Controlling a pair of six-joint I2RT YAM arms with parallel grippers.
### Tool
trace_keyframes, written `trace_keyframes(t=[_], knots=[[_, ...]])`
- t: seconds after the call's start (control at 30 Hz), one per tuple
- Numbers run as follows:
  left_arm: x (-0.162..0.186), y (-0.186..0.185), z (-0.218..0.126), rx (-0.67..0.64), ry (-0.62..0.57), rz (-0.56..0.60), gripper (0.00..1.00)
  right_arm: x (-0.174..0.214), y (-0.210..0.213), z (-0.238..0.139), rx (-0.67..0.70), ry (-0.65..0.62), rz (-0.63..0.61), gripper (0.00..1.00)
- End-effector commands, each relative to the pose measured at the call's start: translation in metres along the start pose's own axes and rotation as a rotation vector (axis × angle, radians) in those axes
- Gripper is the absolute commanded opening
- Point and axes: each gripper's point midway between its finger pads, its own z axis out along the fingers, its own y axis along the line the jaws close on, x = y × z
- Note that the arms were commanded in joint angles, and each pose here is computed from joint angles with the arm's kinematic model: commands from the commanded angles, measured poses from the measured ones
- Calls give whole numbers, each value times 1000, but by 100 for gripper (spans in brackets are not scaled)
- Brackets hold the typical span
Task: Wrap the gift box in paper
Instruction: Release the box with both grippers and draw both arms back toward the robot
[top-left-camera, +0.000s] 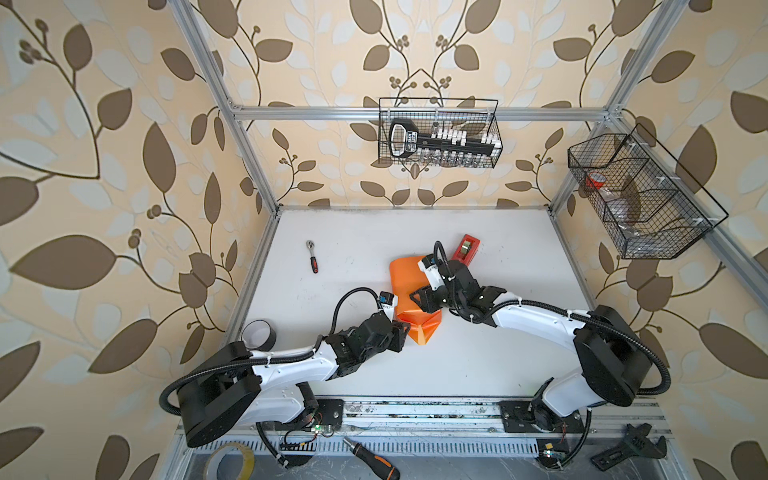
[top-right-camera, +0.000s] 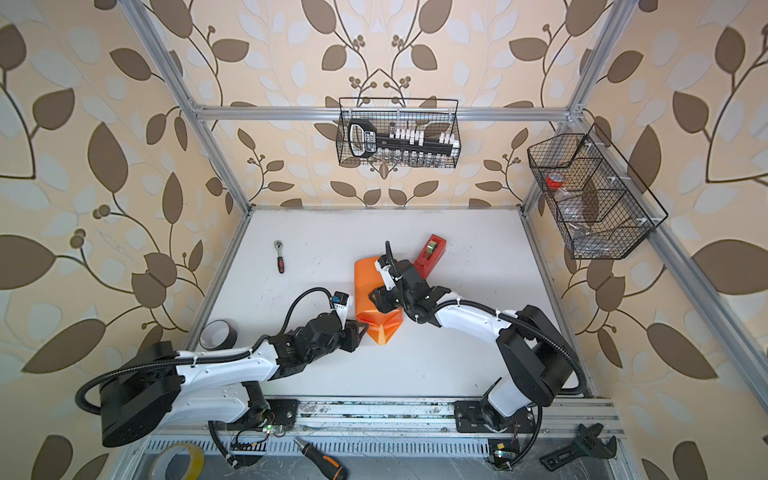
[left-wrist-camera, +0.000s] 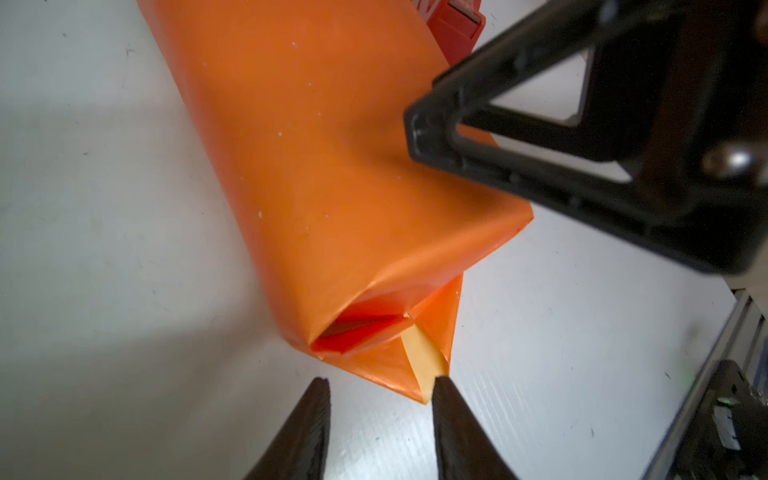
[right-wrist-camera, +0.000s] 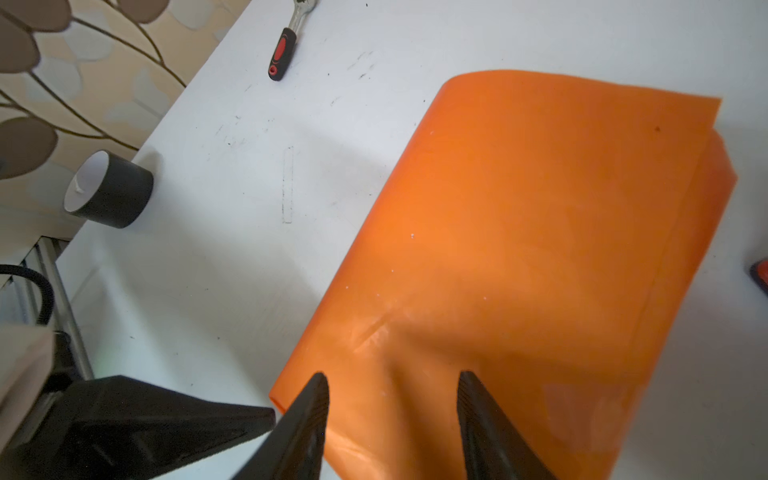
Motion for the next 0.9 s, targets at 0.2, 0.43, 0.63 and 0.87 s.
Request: trace_keyframes(t=[0.2, 0.43, 0.63, 0.87], knots=[[17, -7, -23, 51, 138, 80, 63, 19, -6, -65, 56, -3, -26, 59], [-9, -35, -23, 98, 141, 347, 61, 89, -22, -89, 63, 109, 87, 57], [-20, -51, -24, 161, 133, 704, 62, 102, -38, -101, 59, 127, 178, 55], [10, -25, -8, 131, 351, 1106, 60, 102, -66, -111, 20, 49, 296, 52]])
